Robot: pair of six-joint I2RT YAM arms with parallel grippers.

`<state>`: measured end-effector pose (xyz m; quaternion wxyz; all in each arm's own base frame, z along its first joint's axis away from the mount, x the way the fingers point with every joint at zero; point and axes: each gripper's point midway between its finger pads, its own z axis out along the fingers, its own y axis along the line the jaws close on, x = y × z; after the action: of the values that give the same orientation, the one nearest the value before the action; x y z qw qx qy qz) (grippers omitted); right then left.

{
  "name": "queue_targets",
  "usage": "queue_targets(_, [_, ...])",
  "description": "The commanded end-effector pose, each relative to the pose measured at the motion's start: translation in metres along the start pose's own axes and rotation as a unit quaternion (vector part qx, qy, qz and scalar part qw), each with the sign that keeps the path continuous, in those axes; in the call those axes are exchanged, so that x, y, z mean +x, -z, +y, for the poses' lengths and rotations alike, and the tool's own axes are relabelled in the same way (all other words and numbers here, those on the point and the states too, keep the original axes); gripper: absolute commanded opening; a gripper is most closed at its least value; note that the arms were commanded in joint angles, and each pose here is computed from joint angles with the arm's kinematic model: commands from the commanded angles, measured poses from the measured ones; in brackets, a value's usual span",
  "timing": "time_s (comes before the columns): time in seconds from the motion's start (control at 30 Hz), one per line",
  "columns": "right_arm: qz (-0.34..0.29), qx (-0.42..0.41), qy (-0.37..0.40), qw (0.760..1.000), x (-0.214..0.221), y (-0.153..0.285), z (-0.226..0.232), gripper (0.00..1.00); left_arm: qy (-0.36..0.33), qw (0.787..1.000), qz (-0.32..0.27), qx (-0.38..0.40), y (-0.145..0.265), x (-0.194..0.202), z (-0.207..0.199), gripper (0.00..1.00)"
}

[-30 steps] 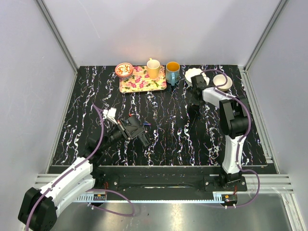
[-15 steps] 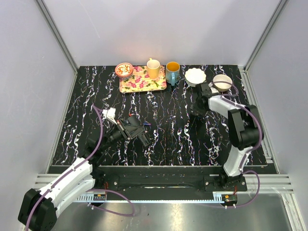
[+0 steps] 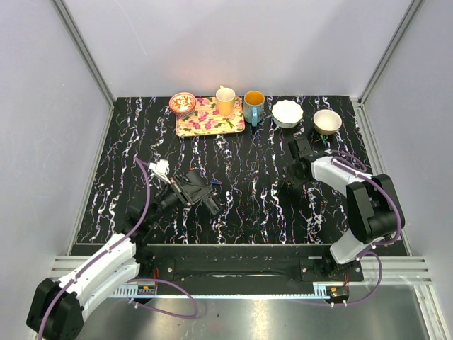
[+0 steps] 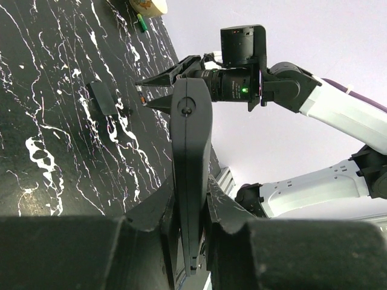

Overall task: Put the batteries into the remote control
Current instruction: Move the battery to the center of the board.

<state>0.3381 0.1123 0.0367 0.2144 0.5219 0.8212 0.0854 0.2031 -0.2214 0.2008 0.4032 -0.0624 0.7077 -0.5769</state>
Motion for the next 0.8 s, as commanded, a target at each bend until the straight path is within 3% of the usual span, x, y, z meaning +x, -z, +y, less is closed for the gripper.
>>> queue_targets(0.0, [-0.025, 0.053, -0.056, 0.997, -0.004, -0.004, -0.021, 0.00, -0.011, 0.999, -0.029, 0.039, -0.001, -0.014, -0.019, 0.00])
queue_targets(0.2, [-0.025, 0.083, -0.050, 0.995, -0.002, -0.012, -0.030, 0.02, -0.009, 0.999, -0.027, 0.038, 0.000, -0.012, -0.019, 0.00])
queue_targets(0.3, [-0.032, 0.095, -0.033, 0.994, -0.004, -0.015, -0.034, 0.09, -0.008, 0.999, -0.028, 0.035, 0.002, -0.011, -0.017, 0.00])
queue_targets(0.57, [-0.027, 0.101, -0.006, 0.995, -0.003, -0.016, -0.035, 0.42, -0.005, 0.999, -0.026, 0.030, 0.002, -0.010, -0.013, 0.00])
queue_targets(0.77, [-0.018, 0.102, 0.003, 0.995, -0.001, -0.013, -0.033, 0.58, -0.005, 0.999, -0.023, 0.029, 0.000, -0.010, -0.013, 0.00])
